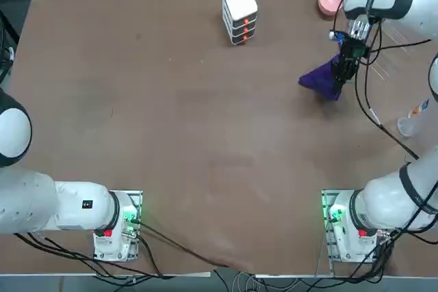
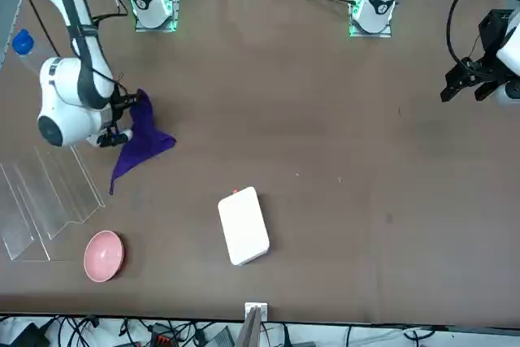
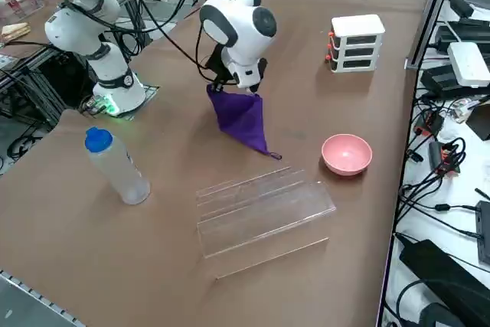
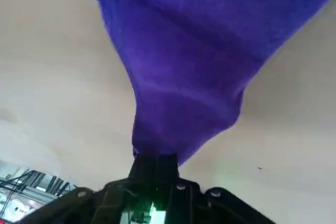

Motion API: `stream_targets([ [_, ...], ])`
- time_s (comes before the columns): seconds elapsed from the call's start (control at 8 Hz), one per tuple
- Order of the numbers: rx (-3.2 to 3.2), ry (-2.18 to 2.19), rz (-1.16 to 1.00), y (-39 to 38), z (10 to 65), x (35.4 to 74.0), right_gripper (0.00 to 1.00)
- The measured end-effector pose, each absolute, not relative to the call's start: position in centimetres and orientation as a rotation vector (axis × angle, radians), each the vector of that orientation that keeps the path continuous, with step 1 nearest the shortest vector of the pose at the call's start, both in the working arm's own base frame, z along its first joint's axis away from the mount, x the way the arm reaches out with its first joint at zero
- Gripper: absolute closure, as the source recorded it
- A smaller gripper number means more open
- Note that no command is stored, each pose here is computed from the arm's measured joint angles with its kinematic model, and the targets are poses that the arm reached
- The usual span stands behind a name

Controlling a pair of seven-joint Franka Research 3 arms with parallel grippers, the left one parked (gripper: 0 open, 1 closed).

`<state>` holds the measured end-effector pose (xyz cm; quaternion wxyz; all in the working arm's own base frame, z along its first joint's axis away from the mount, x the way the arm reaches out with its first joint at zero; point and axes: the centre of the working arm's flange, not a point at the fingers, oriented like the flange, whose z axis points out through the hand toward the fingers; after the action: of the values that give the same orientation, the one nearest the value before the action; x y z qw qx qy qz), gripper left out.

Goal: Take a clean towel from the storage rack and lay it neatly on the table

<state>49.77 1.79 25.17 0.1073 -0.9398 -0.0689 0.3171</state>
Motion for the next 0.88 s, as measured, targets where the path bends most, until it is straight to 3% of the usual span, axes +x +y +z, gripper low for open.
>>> stream_targets([
  [0.38,-2.780,-0.206,0.931,2.3,22.8,47.1,0.97],
  [0.5,-2.779,-0.205,0.937,2.3,22.7,46.7,0.91],
  [0.62,-2.778,-0.206,0.937,2.3,22.7,46.7,0.84],
  [0.88,-2.789,-0.211,0.909,2.5,23.2,47.1,0.50],
])
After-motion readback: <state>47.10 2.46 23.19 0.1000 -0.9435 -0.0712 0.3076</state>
